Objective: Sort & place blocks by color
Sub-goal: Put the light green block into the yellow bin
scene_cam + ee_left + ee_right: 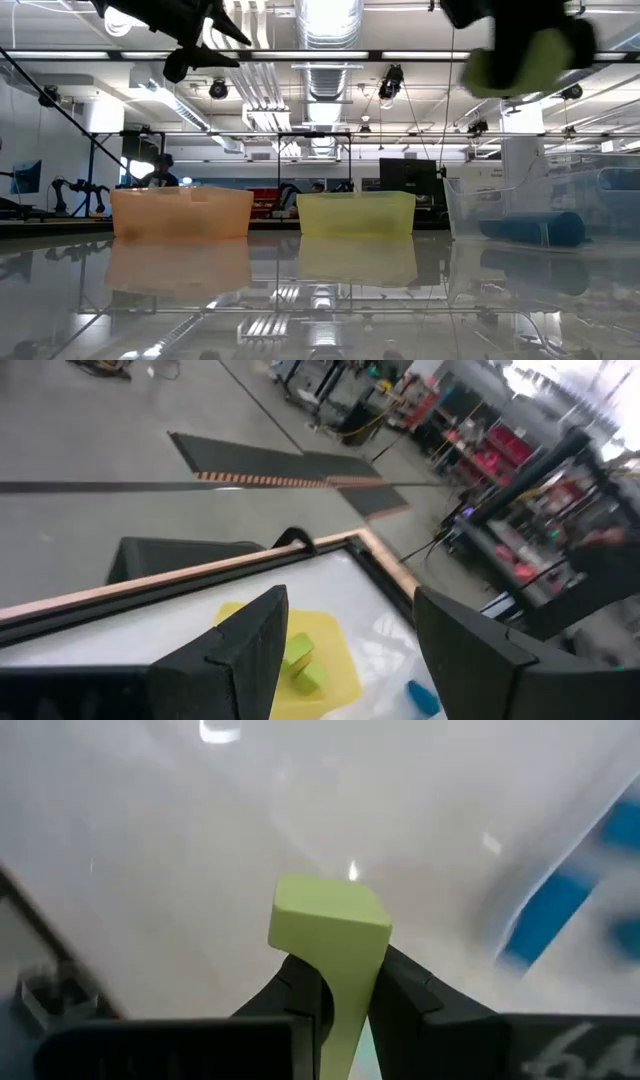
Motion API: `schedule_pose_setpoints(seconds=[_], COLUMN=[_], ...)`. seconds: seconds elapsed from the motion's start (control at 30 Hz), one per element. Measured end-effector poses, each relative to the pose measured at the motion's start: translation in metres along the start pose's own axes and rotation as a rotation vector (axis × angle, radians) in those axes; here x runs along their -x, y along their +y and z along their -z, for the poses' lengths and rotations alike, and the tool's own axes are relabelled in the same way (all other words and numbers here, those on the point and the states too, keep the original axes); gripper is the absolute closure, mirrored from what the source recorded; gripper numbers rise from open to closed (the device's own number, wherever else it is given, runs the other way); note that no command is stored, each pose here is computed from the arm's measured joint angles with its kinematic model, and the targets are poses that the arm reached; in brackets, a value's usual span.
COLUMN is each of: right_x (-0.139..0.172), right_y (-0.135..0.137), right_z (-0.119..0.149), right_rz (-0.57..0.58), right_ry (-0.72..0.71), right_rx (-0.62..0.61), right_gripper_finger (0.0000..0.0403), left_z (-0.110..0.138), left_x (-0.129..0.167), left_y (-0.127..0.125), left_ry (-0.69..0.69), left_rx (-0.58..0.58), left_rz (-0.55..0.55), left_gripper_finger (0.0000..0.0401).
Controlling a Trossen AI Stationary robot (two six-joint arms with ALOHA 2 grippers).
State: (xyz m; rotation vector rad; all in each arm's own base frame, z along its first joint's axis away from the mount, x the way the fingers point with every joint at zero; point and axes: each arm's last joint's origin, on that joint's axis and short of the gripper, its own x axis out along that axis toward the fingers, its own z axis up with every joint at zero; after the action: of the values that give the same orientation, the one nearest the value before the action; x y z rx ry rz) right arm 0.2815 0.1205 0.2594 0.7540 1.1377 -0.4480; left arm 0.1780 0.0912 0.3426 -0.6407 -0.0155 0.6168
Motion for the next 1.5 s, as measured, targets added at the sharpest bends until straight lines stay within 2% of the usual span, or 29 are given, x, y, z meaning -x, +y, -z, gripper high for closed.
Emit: schedule_pose_setpoints(seconds=[0.33, 0.57, 0.73, 0.87, 1.07, 1.33, 1.5], right_x=[0.022, 0.019, 0.011, 0.001, -0.024, -0.059, -0.068], right_y=[-0.056, -0.109, -0.141, -0.161, -0.179, -0.185, -0.186], right_z=[-0.118, -0.189, -0.232, -0.263, -0.294, -0.309, -0.315], right_rz=[0.056, 0.105, 0.018, -0.004, 0.047, 0.09, 0.102], right_ry=[-0.211, -0.345, -0.393, -0.381, -0.275, -0.105, -0.077], right_rx=[0.028, 0.081, 0.102, 0.152, 0.254, 0.357, 0.362], right_gripper_finger=[0.0363, 0.0363, 0.0363, 0.0363, 0.0362, 0.036, 0.0358], left_z=[-0.003, -0.001, 0.0, 0.0, -0.003, -0.006, -0.007], left_x=[0.002, -0.003, -0.006, -0.008, -0.009, -0.008, -0.008], left_y=[-0.003, -0.002, -0.001, 0.0, -0.001, 0.0, 0.002], left_ry=[-0.025, -0.014, -0.011, -0.013, -0.072, -0.139, -0.166], left_rx=[0.049, 0.049, 0.098, 0.1, 0.106, 0.108, 0.109], left_rz=[0.041, 0.027, 0.019, 0.006, -0.015, -0.07, -0.104], left_gripper_finger=[0.0201, 0.0201, 0.0201, 0.0201, 0.0201, 0.0201, 0.0201])
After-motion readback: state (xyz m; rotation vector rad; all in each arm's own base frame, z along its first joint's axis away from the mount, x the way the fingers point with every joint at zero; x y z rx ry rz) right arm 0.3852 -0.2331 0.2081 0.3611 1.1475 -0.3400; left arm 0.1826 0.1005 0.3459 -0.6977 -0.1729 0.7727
